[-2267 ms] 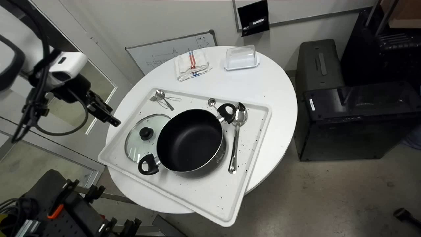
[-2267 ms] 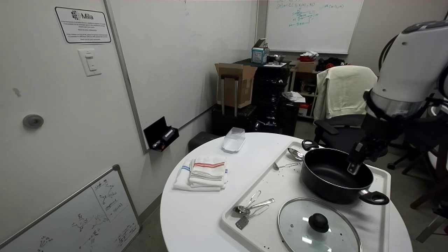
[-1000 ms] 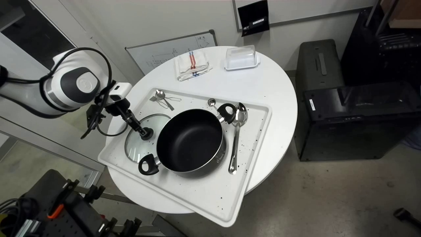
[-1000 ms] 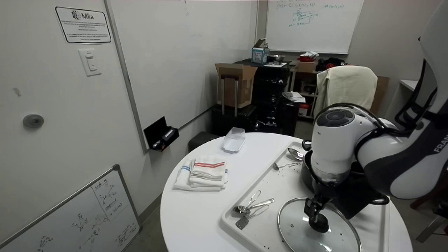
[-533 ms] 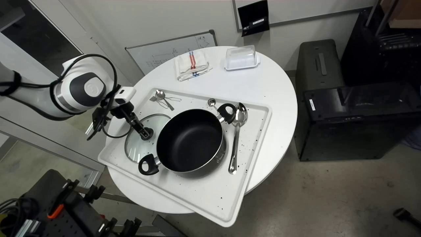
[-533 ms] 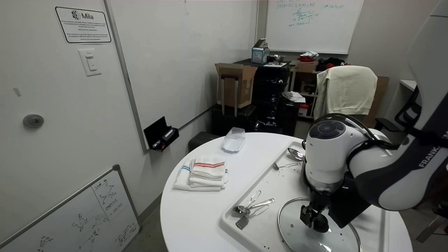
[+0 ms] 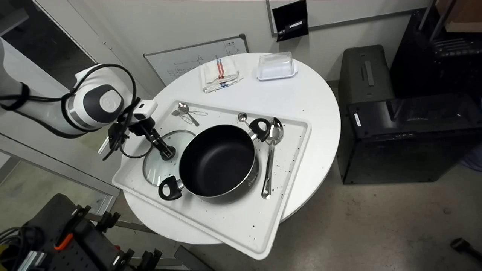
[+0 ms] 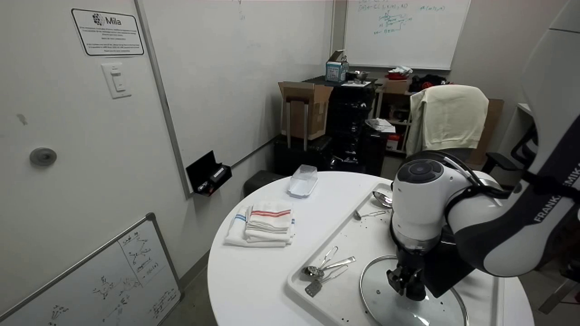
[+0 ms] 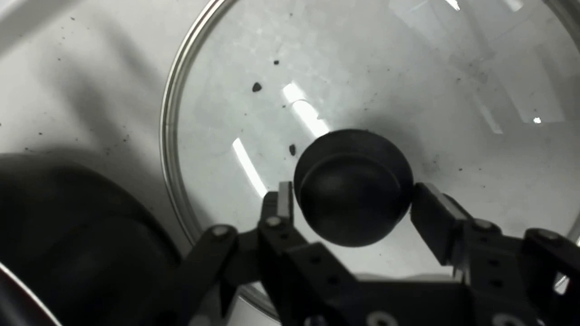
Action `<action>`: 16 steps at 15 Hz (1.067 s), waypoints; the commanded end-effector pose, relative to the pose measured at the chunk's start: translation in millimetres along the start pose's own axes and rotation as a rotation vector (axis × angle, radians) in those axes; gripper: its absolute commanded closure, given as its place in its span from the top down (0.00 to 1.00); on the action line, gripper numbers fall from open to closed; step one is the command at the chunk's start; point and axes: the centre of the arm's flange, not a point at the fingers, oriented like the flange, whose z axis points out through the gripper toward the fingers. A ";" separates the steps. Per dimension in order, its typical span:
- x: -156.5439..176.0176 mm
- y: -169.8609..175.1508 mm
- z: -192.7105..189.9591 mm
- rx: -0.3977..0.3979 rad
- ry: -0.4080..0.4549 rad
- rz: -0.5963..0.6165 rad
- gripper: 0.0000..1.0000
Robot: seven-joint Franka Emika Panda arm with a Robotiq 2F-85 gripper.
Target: Place the lid on the pot
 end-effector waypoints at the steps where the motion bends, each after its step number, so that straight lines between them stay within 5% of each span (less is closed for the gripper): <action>1: -1.7 -2.4 1.1 0.023 0.009 -0.009 0.35; 5: -1.0 1.9 -8.6 0.038 0.010 -0.009 0.25; 16: -15.7 27.2 -67.2 0.103 0.041 -0.068 0.25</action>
